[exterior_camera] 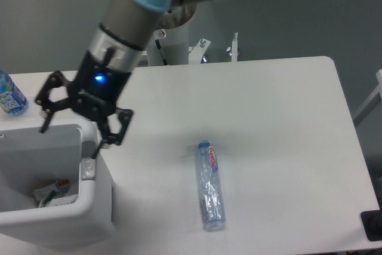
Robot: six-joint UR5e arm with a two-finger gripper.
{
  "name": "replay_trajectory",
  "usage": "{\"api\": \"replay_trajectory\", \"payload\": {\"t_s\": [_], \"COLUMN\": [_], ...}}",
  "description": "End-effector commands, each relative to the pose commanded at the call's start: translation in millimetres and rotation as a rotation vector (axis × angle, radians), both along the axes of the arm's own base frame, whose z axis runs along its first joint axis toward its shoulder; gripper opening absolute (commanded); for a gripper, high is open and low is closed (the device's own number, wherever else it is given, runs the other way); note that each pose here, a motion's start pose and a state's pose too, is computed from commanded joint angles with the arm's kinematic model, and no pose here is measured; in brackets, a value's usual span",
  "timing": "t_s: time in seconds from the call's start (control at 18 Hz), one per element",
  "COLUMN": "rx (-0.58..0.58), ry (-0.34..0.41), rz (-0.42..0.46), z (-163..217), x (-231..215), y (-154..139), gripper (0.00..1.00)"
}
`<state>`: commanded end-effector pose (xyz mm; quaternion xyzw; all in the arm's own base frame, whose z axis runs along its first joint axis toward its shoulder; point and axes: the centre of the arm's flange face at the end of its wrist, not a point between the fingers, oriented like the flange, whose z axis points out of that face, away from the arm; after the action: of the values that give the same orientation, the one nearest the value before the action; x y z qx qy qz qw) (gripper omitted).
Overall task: Place the trash in the trash can
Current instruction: 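Open the gripper to drop the tissue into the bin, then move the open gripper over the clear plastic water bottle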
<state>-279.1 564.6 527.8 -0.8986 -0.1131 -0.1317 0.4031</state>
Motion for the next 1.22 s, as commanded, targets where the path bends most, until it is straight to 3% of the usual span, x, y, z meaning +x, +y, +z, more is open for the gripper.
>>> {"api": "replay_trajectory", "payload": {"t_s": [0.11,0.39,0.94,1.11,1.22], "rx": [-0.014,-0.199,-0.301,-0.362,-0.405], "ry": [0.047,0.229,0.203,0.279,0.287], "rz": [0.047,0.231,0.313,0.277,0.274], "z": [8.4,-6.0,-65.1,-78.6,-95.4], "x": [-16.5,-52.0,-129.4,-138.9,-144.8], "y": [-6.2,-19.3,-21.2,-25.1,-24.3], "gripper": [1.00,1.00,1.00,1.00,1.00]}}
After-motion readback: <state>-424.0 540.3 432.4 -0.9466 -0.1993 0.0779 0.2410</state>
